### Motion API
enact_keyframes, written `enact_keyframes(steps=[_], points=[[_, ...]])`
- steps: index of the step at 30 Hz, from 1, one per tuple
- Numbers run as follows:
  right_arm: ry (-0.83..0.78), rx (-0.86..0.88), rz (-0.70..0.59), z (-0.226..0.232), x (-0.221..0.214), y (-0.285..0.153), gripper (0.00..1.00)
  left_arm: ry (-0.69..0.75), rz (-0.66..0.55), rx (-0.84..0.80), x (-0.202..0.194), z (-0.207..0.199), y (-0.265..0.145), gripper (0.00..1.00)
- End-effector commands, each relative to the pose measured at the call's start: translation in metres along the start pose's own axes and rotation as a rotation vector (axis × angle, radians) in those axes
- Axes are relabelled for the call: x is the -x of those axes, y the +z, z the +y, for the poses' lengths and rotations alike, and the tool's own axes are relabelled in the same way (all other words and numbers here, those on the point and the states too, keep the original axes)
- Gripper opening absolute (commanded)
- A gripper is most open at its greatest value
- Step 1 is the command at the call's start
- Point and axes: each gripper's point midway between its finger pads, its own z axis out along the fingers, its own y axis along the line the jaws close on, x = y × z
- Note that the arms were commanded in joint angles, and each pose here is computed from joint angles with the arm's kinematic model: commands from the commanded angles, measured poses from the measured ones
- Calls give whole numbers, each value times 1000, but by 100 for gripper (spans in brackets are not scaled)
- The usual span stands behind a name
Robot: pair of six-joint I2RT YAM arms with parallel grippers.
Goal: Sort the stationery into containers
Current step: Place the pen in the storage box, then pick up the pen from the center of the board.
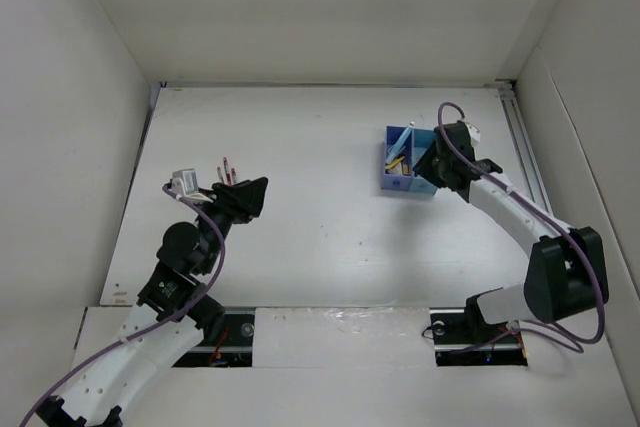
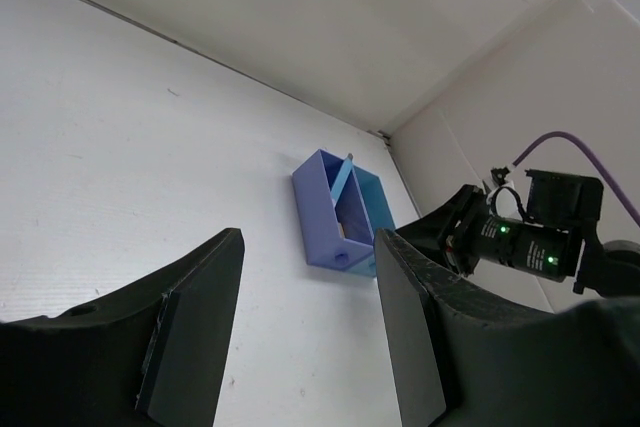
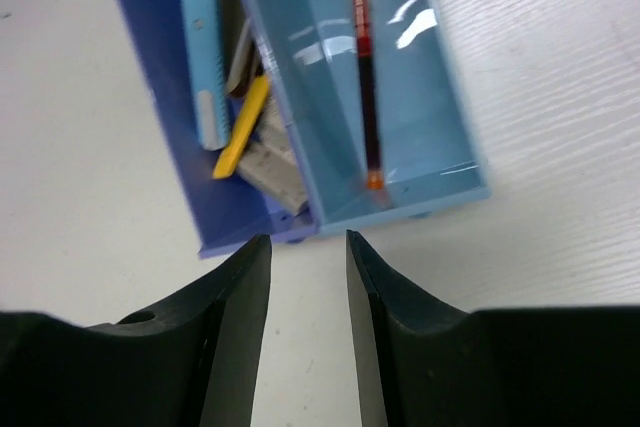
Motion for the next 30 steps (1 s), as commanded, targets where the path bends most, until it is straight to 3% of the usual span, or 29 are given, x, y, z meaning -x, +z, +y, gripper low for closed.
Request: enact_keyframes(steps=[1,5,7,9,16,25,27,30], points=[[-5,92,-102,36,21,-24,41,-4,-50,-44,16,-15,2,51],[-47,179,-77,70,-5,-38,26,-5,-75,-13,21,-9,3,51],[-46,226,-78,89,-11,-47,8,-21,-65,11,18,-5,3,51],[-78,300,-57,116,-30,-58,0,-25,-90,26,23,-2,2,51],[-208,451,41,207,-111,-75,0,-77,-182,1,44,-4,-18,51],[-418,442,121,283,-236,-56,0,-134,-280,-34,63,-2,-42,51],[-461,447,141,296,-261,-54,5,-137,-286,-40,64,-3,-44,51],[-473,461,130,310,-276,-56,22,-155,-301,-55,70,-6,-51,51]])
